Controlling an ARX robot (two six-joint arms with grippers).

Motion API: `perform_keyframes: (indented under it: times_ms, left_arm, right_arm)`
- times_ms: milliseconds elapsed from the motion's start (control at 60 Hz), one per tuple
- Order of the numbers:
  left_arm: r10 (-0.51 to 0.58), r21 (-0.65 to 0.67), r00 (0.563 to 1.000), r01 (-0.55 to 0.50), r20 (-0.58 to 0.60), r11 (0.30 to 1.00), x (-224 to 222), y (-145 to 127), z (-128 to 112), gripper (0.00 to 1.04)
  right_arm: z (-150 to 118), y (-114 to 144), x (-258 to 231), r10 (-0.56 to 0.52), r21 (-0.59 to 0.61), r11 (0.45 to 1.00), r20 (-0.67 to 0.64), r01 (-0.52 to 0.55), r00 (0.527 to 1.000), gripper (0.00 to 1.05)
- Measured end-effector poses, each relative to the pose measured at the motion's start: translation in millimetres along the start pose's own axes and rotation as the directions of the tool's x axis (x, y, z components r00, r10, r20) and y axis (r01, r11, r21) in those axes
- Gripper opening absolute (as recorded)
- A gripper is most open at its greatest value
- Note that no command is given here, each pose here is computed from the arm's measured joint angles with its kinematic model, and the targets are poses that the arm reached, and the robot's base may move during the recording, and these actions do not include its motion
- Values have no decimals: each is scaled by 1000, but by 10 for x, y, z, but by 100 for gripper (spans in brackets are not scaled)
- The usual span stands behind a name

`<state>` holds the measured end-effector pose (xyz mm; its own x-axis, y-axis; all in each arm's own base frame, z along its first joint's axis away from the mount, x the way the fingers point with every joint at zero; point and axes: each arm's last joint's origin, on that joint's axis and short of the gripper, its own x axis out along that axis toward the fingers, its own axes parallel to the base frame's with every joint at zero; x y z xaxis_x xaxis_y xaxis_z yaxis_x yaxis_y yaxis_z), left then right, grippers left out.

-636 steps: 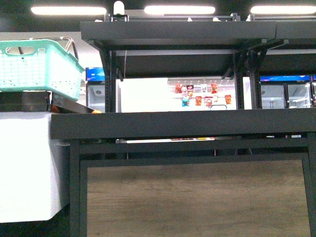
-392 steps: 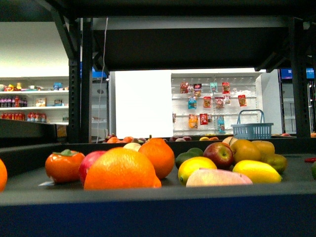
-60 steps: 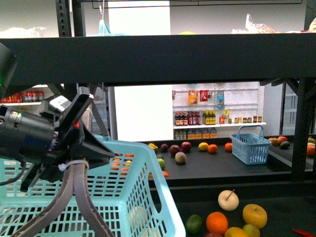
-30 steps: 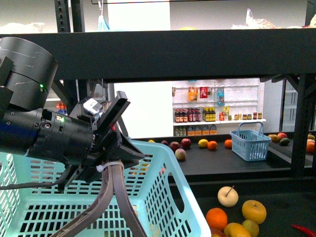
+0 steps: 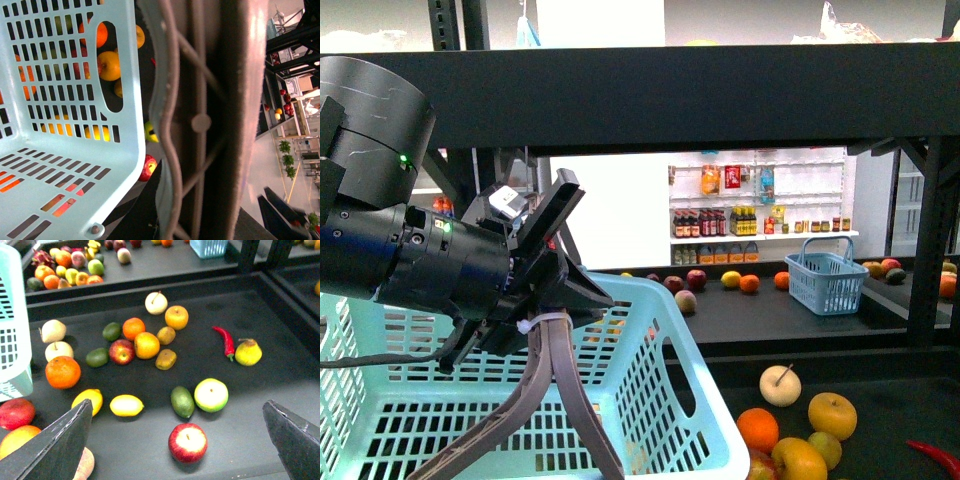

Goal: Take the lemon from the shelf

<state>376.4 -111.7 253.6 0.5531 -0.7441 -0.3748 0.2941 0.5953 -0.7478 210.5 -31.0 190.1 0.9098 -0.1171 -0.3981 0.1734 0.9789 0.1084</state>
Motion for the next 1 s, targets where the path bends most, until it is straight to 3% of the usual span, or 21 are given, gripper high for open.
perform_keyframes:
  times_ms: [167,400,633,816,999]
  left_arm:
    - [-2,2,1000,2,0,1000,2,-7,2,14]
    - [-1,-2,1000,1,1,1000,2,-4,2,14]
    - [-1,-2,1000,1,0,1000,2,-5,2,14]
    - [-1,-2,1000,1,1,1000,2,-4,2,14]
    - [-1,-2,1000,1,0,1000,2,-4,2,14]
  right_arm:
    - [132,-52,852,79,-64,994,-100,-86,992,102]
    - [-35,-222,1734,191,-206,949,-227,-239,955,102]
    - [-153,-159,2189,344,-312,851,-276,-422,897,102]
    - [-476,51,2554,442,-385,724,-378,-572,813,102]
    - [-650,166,2859,463,-407,686,-396,-603,793,102]
